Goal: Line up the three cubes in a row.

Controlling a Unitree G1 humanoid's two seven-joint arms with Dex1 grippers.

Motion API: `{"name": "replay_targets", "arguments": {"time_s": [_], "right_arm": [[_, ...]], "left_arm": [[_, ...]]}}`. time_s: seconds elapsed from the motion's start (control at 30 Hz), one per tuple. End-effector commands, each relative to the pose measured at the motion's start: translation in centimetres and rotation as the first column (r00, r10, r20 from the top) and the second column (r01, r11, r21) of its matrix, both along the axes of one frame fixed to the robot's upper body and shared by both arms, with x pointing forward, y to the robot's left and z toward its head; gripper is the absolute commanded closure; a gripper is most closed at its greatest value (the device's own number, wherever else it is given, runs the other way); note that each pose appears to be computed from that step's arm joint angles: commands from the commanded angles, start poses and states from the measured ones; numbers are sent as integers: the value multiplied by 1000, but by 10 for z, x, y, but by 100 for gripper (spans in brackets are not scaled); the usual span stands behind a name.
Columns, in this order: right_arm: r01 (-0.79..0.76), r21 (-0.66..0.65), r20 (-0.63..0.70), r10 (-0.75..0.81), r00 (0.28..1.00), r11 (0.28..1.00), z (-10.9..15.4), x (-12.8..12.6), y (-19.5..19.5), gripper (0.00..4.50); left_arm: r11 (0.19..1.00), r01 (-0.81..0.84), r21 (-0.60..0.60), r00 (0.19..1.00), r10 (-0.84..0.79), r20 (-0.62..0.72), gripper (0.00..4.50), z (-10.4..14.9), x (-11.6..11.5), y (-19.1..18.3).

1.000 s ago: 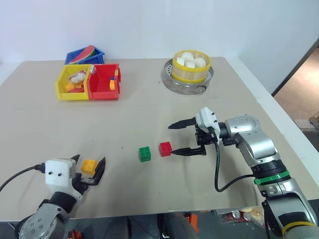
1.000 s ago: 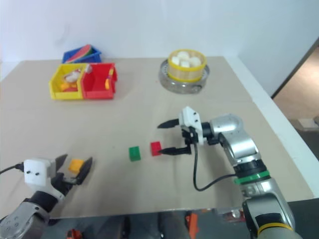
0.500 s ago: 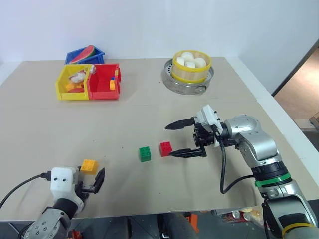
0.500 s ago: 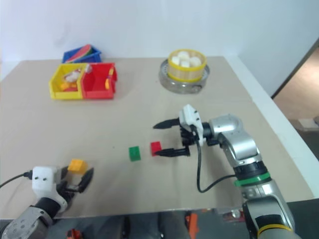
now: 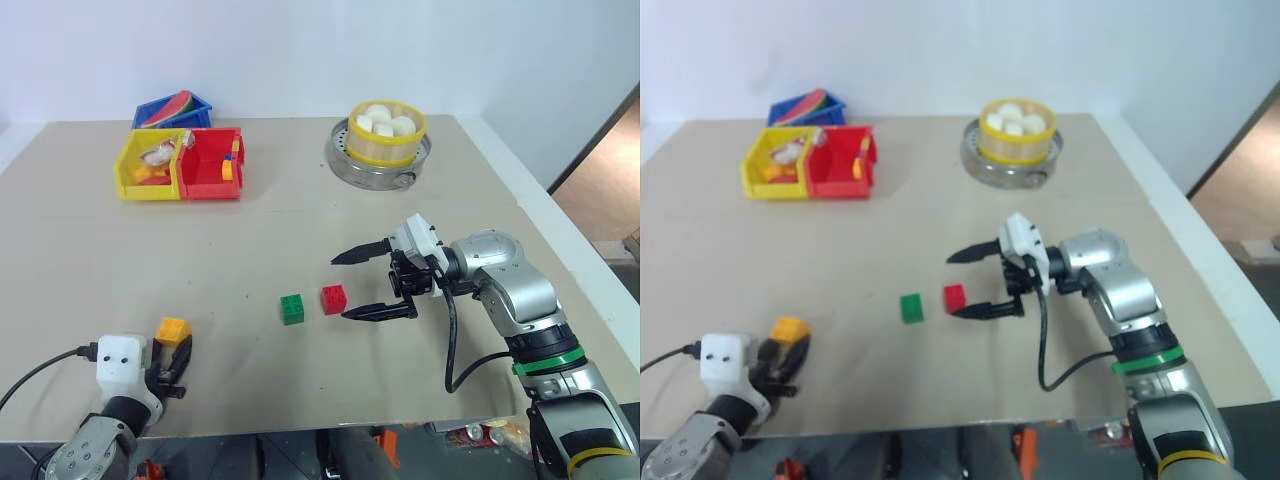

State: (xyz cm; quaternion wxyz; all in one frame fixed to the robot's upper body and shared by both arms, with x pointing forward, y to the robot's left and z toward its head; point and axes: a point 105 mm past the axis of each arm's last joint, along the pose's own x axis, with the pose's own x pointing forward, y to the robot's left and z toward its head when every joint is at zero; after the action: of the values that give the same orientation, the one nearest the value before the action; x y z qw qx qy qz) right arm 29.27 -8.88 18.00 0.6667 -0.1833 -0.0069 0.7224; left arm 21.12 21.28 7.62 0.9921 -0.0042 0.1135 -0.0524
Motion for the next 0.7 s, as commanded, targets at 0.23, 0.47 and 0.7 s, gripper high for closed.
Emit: {"name": "replay_targets", "arguments": {"time_s": [0.23,0.47,0.7], "right_arm": [[3,-1,68,-3,998,1000,8,-1,1,0],[12,-5,78,-12,997,1000,8,1,0,0],[14,-10,102,-13,995,1000,11,7,1,0]], "left_arm": [[990,120,78,993,-121,11,319,4,5,-12],[867,463,183,879,-476,33,319,28,15,-29],[581,774,252,615,-784,-83,319,45,23,-26]]}}
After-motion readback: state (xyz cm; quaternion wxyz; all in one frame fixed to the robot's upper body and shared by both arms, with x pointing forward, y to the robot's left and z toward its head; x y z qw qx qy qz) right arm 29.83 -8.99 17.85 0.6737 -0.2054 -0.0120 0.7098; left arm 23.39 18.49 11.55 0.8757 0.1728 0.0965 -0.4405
